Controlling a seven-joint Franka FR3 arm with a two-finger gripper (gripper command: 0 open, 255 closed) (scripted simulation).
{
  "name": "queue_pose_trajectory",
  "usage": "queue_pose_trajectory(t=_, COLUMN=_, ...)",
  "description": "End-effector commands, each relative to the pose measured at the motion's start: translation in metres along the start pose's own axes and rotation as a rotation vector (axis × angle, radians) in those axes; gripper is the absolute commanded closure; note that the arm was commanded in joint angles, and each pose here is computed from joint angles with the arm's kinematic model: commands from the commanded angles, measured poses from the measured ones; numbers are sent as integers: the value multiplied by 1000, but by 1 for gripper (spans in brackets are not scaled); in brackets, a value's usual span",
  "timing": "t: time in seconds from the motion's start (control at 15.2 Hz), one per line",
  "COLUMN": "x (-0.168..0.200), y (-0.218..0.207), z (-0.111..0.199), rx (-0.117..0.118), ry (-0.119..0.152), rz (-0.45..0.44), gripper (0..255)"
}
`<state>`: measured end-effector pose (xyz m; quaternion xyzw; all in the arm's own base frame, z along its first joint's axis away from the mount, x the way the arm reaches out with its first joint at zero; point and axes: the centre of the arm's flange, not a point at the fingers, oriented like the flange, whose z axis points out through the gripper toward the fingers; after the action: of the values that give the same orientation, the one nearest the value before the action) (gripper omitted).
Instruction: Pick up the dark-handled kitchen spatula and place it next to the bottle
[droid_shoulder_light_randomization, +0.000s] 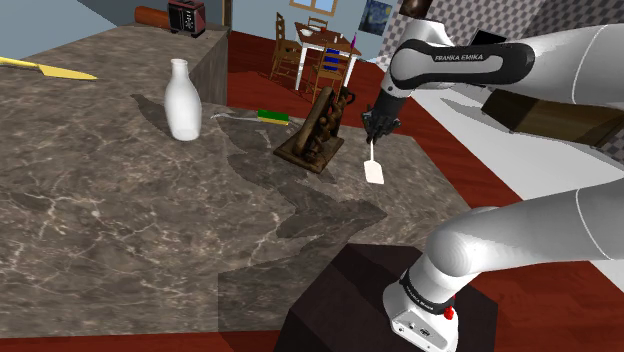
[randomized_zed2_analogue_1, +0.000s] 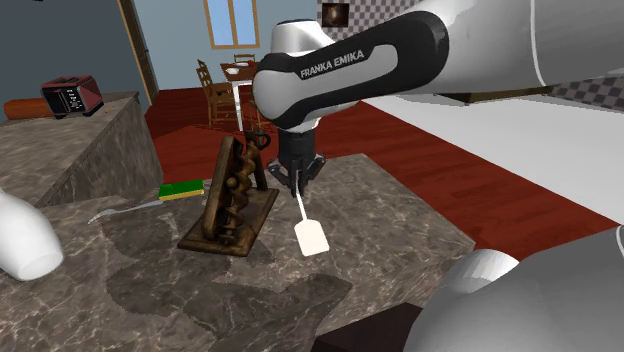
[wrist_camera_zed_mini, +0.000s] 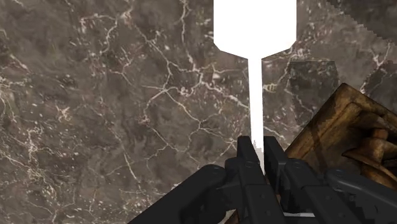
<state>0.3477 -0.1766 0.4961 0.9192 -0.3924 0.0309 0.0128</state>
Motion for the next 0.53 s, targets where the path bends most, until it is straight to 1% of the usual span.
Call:
queue_pose_trajectory(t=0.0, x=0, y=0, z=-11, rx=0, ry=-1, rz=0, gripper=255)
queue_pose_trajectory(t=0.46, x=3, y=0, z=-48, rx=0, ry=-1, rz=0, gripper=255)
